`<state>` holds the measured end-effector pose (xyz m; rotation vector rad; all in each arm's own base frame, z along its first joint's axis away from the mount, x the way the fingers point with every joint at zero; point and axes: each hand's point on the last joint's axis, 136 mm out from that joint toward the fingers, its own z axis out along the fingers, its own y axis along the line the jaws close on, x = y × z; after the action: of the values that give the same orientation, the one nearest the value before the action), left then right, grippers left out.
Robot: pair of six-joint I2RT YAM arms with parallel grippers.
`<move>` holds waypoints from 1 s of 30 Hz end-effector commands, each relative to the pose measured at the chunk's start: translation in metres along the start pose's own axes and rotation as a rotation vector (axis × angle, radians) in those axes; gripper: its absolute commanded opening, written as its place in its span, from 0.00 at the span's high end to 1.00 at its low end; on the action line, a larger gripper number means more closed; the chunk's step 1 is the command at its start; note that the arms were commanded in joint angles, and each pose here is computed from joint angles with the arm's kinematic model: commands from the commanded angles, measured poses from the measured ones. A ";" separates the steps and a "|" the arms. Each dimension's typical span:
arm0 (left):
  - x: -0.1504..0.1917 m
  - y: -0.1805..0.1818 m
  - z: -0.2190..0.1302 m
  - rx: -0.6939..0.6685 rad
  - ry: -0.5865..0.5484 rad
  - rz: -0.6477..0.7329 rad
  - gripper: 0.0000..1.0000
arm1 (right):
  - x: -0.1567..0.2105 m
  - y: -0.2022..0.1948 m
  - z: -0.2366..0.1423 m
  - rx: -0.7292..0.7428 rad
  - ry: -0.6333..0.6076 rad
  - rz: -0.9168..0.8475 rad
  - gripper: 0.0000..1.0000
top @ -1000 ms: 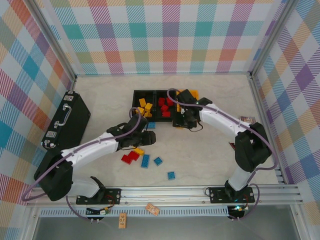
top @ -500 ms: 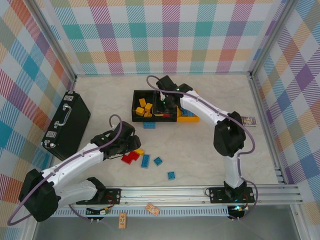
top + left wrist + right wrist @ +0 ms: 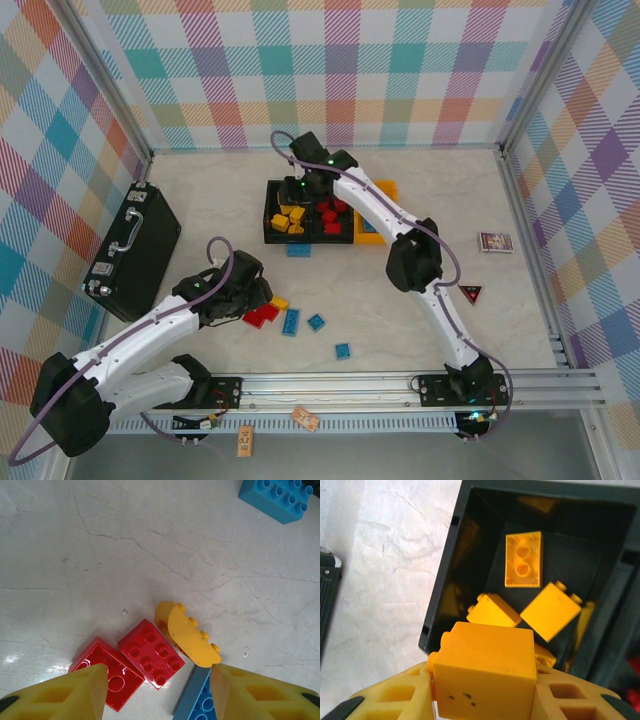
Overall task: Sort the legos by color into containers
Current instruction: Place the lego in the container.
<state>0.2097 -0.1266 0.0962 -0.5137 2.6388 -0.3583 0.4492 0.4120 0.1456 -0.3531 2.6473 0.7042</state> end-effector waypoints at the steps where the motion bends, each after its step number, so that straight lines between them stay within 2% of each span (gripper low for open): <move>1: 0.005 0.009 0.003 -0.030 0.016 -0.016 0.44 | 0.001 0.005 0.009 -0.031 0.019 -0.023 0.65; 8: 0.006 0.010 0.005 -0.032 0.020 -0.018 0.44 | -0.013 0.010 0.026 -0.075 -0.030 -0.031 0.61; 11: 0.007 0.011 0.006 -0.034 0.022 -0.022 0.44 | -0.017 0.012 0.026 -0.081 -0.047 -0.031 0.51; 18: 0.007 0.011 0.007 -0.036 0.021 -0.023 0.44 | -0.028 0.016 0.006 -0.067 -0.092 -0.053 0.39; 23: 0.005 0.009 0.007 -0.037 0.020 -0.023 0.44 | -0.030 0.022 -0.021 -0.059 -0.110 -0.081 0.41; 30: 0.002 0.008 0.004 -0.036 0.012 -0.022 0.44 | -0.010 0.032 -0.069 -0.071 -0.115 -0.131 0.42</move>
<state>0.2065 -0.1241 0.0861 -0.5294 2.6634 -0.3307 0.4414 0.4085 0.1592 -0.4255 2.6009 0.7149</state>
